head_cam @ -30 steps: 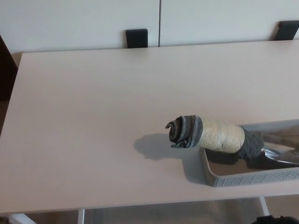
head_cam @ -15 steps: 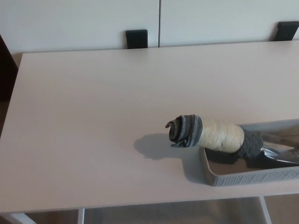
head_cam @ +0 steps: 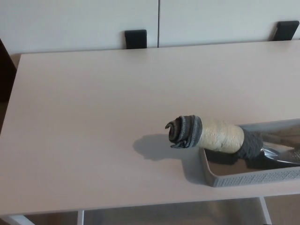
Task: The robot walks towards a desk on which a shovel is kept on the left hand side and a container is kept on the right hand side. The robot picks up the shovel using its left hand and places it in the container.
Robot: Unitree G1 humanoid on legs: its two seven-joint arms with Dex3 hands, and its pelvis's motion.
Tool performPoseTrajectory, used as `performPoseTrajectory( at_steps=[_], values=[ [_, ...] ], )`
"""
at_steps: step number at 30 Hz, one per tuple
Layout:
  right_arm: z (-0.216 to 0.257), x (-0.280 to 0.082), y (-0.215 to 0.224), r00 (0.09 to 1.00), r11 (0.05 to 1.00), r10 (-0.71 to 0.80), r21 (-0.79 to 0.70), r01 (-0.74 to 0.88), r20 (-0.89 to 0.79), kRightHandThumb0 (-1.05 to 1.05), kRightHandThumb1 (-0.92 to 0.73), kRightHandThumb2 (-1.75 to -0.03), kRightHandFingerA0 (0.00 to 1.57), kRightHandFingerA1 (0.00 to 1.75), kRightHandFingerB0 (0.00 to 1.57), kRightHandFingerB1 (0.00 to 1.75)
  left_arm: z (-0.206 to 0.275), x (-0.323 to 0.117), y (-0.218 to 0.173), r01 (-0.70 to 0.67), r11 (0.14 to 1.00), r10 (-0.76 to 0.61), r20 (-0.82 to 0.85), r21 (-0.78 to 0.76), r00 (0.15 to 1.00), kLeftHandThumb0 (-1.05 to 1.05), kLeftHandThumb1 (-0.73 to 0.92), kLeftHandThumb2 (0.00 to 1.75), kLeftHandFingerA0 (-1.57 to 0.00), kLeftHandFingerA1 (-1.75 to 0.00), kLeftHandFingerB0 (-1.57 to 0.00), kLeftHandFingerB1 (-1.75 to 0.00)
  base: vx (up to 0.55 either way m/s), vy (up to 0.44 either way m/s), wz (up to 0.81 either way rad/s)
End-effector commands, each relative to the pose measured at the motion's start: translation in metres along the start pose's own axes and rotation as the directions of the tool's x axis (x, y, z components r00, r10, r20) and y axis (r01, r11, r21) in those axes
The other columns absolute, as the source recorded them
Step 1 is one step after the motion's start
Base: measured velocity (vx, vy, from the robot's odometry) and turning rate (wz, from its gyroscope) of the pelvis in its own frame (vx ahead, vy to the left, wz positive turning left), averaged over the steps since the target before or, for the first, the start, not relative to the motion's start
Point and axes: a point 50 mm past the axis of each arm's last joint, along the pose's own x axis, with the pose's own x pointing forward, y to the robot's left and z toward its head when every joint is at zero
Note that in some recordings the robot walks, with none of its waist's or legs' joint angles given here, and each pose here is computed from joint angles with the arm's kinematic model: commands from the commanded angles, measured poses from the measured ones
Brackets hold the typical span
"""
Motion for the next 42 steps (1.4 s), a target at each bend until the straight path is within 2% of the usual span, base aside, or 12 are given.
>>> performPoseTrajectory(
  at_steps=[1,2,3,11,12,29,40,41,42],
  values=[
    [-0.007,-0.007,-0.003,0.993,0.992,-0.108,0.067,0.104,0.055,-0.49,-0.41,-0.82,0.48,0.61,0.33,0.52,-0.012,-0.006,0.02,-0.306,0.951,0.298,0.158,0.033,0.941,-0.39,0.4,1.03,0.0,-0.51,0.0,-0.49,0.0,0.0,0.0],
    [-0.007,-0.007,-0.003,0.993,0.992,-0.108,0.068,0.104,0.056,-0.49,-0.41,-0.82,0.49,0.61,0.34,0.53,-0.012,-0.007,0.02,-0.306,0.952,0.297,0.163,0.03,0.941,-0.39,0.4,1.03,0.0,-0.51,0.0,-0.49,0.0,0.0,0.0],
    [-0.006,-0.007,-0.003,0.992,0.992,-0.108,0.071,0.104,0.058,-0.47,-0.56,-0.56,0.52,0.48,0.43,0.43,-0.011,-0.008,0.021,-0.311,0.95,0.301,0.167,0.038,0.939,-0.38,0.42,1.04,0.0,-0.51,0.0,-0.49,0.0,0.0,0.0],
    [-0.005,-0.006,-0.005,0.991,0.992,-0.114,0.058,0.11,0.064,-0.46,-0.56,-0.56,0.52,0.48,0.43,0.43,-0.01,-0.01,0.023,-0.339,0.936,0.32,0.179,0.09,0.93,-0.38,0.42,1.04,0.0,-0.5,0.0,-0.49,0.0,0.0,0.0],
    [-0.005,-0.006,-0.005,0.991,0.992,-0.114,0.059,0.11,0.066,-0.47,-0.56,-0.56,0.52,0.48,0.43,0.43,-0.01,-0.01,0.023,-0.342,0.934,0.321,0.18,0.1,0.93,-0.84,0.85,0.66,-0.17,-0.34,-0.16,-0.27,0.0,0.0,0.0],
    [-0.001,-0.003,-0.007,0.989,0.989,-0.131,0.076,0.125,0.075,-0.43,-0.53,-0.55,0.55,0.5,0.45,0.44,-0.002,-0.007,0.027,-0.375,0.885,0.336,0.178,0.277,0.925,-0.86,0.89,0.68,-0.2,-0.38,-0.17,-0.29,0.0,0.0,0.0],
    [0.002,-0.001,-0.011,0.988,0.99,-0.133,0.062,0.128,0.077,-0.42,-0.53,-0.55,0.54,0.48,0.44,0.43,0.003,-0.005,0.03,-0.392,0.868,0.346,0.195,0.305,0.918,-0.84,0.89,0.68,-0.18,-0.4,-0.18,-0.31,0.0,0.0,0.0],
    [0.002,-0.001,-0.011,0.988,0.989,-0.135,0.063,0.13,0.081,-0.43,-0.53,-0.55,0.54,0.49,0.45,0.43,0.004,-0.005,0.03,-0.386,0.872,0.338,0.199,0.302,0.92,-0.85,0.88,0.68,-0.14,-0.4,-0.16,-0.31,0.0,0.0,0.0],
    [0.002,-0.001,-0.011,0.988,0.99,-0.132,0.07,0.126,0.082,-0.42,-0.53,-0.55,0.54,0.49,0.44,0.43,0.004,-0.005,0.03,-0.386,0.87,0.336,0.203,0.308,0.92,-0.38,0.45,1.07,-0.01,-0.52,0.0,-0.5,0.0,0.0,0.0]
  ],
)
